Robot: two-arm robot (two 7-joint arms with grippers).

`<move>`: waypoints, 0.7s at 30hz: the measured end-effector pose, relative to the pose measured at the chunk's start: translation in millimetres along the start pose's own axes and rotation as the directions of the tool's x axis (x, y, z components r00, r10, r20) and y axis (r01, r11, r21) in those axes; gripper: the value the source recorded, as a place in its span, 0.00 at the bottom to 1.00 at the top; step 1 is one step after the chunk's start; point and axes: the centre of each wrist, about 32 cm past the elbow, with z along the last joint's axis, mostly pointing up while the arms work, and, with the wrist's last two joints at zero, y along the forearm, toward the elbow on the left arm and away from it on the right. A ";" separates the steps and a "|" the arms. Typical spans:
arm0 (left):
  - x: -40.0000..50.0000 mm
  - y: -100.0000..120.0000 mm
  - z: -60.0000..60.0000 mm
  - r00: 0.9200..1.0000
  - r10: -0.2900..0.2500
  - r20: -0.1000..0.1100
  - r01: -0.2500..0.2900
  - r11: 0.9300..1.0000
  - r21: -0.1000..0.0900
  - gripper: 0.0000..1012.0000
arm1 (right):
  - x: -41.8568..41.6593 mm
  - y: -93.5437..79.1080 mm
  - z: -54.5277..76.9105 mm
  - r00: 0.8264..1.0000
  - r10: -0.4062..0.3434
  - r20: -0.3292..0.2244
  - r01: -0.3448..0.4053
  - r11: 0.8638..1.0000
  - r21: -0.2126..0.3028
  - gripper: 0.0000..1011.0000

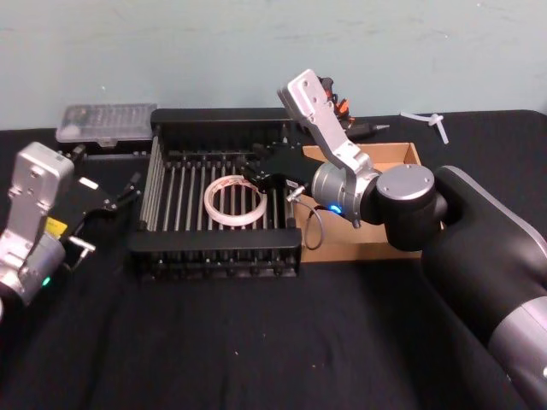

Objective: Pick up the white tape and place it into the black box , Pick up the silver tape and place it into the brown box.

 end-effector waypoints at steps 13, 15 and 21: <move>0.0 0.0 0.0 1.000 0.000 0.000 0.000 1.000 0.000 0.99 | -0.1 -0.3 -0.2 1.000 0.001 -0.001 -0.001 1.000 0.001 0.78; 0.0 0.0 0.0 1.000 0.000 0.000 0.000 1.000 0.000 0.99 | -0.1 -0.3 -0.1 1.000 0.001 -0.001 -0.001 1.000 0.001 0.83; 0.0 0.0 0.0 1.000 0.000 0.000 0.000 1.000 0.000 0.99 | -0.1 -0.3 -0.1 1.000 0.001 -0.002 -0.001 1.000 0.001 0.97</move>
